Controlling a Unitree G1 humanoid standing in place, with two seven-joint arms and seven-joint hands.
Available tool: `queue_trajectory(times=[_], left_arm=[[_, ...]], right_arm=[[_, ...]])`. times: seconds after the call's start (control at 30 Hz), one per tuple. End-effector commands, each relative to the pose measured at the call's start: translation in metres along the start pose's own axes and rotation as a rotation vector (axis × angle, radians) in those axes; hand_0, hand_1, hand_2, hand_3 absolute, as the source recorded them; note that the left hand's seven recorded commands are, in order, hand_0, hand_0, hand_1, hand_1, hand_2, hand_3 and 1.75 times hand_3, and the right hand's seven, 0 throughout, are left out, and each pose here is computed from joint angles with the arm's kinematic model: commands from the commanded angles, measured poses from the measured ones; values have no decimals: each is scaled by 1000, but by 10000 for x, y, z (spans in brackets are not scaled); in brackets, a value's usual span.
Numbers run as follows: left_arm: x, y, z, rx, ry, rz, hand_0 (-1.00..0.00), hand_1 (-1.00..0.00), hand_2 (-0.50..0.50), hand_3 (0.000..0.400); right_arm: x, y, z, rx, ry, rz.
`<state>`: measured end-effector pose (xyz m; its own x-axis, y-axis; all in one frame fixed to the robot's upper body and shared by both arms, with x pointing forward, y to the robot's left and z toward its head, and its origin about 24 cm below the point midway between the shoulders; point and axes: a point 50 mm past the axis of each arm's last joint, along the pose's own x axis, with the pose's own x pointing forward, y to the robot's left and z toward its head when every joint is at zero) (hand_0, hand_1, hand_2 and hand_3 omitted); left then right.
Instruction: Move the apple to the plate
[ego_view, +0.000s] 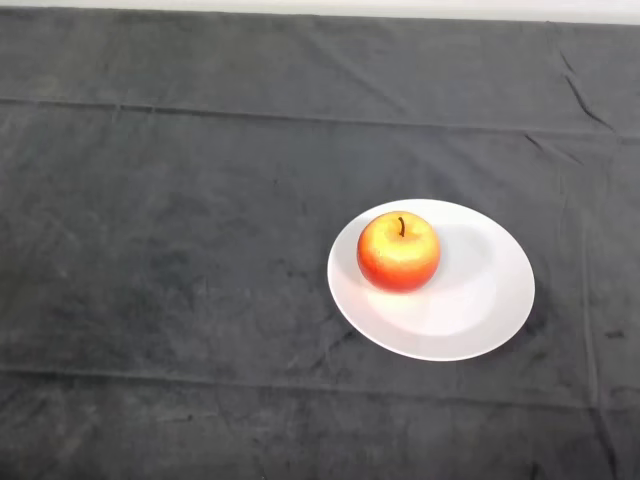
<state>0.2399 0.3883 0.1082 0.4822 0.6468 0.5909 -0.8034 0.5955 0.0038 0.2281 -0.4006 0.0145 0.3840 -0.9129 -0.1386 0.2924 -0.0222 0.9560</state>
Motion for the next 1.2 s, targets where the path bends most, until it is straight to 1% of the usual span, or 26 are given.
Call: queue_trajectory(times=[0.03,1.2], left_arm=[[20,-36,1,-21,2,24,0,0,0,0],[0,-42,-4,-20,1,20,0,0,0,0]], right_arm=[[36,70,44,32,-32,23],[36,70,44,32,-32,24]])
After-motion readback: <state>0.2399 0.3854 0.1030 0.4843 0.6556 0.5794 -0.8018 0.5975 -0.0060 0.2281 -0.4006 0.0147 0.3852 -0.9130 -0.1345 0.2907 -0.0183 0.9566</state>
